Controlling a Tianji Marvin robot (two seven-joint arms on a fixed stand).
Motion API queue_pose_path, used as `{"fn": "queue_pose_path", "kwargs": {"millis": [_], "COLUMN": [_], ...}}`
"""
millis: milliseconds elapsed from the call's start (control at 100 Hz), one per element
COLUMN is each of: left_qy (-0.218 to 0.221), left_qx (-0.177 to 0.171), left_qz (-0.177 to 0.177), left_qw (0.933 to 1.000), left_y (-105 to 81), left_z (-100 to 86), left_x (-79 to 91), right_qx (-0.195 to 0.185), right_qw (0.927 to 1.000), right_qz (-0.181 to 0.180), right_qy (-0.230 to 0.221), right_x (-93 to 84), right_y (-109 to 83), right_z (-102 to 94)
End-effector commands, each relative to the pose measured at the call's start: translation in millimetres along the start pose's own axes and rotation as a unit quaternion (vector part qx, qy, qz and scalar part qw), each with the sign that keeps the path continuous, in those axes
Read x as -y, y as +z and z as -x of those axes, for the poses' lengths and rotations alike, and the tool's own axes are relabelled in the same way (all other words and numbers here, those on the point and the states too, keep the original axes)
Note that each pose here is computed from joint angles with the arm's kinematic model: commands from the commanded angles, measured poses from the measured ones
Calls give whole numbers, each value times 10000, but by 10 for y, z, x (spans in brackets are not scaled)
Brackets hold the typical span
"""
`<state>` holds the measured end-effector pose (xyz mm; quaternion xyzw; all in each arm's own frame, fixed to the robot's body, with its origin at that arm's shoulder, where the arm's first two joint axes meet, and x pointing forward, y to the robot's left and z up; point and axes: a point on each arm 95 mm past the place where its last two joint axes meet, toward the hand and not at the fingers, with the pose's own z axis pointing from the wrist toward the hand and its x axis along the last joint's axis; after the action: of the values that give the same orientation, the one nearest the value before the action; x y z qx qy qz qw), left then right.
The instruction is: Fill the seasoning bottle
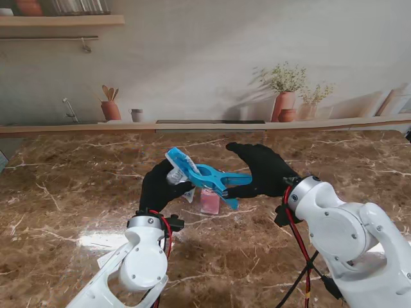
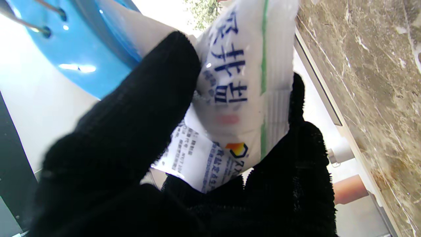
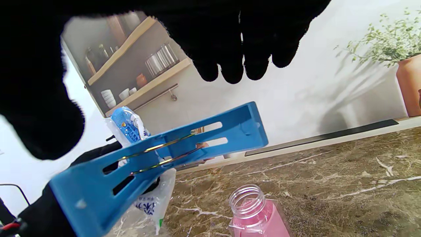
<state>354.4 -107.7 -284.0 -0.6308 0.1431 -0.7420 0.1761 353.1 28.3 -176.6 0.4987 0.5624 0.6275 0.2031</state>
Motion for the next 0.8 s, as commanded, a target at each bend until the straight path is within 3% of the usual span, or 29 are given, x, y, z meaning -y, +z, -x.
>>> {"fn": "queue_pose_path", "kwargs": {"millis": [0, 200, 360, 550, 700, 790], "left_qy": [-47, -104, -131, -184, -259, -297], "left_qx": [-21, -116, -191, -269, -289, -308], "left_qz": [10, 47, 34, 44, 13, -18], "left_qw": [10000, 9999, 9997, 9995, 9992, 9991], "left_y": [5, 7, 0, -16, -36, -44], "left_z": [-33, -95, -126, -121, -103, -91], "left_x": [-56, -139, -175, -180, -175, -172], "right_qx": [-22, 19, 330, 758, 795, 754], "right_qw": [9999, 9999, 9970, 9781, 9644, 9609], "right_qz": [-50, -126, -371, -423, -443, -399], "right_qy": [93, -19, -602, -1892, -2481, -2635], "right_x": [46, 142, 251, 317, 337, 361], "right_y": [-30, -3, 53, 114, 155, 189], "right_z": [-6, -79, -96, -37, -22, -28]}}
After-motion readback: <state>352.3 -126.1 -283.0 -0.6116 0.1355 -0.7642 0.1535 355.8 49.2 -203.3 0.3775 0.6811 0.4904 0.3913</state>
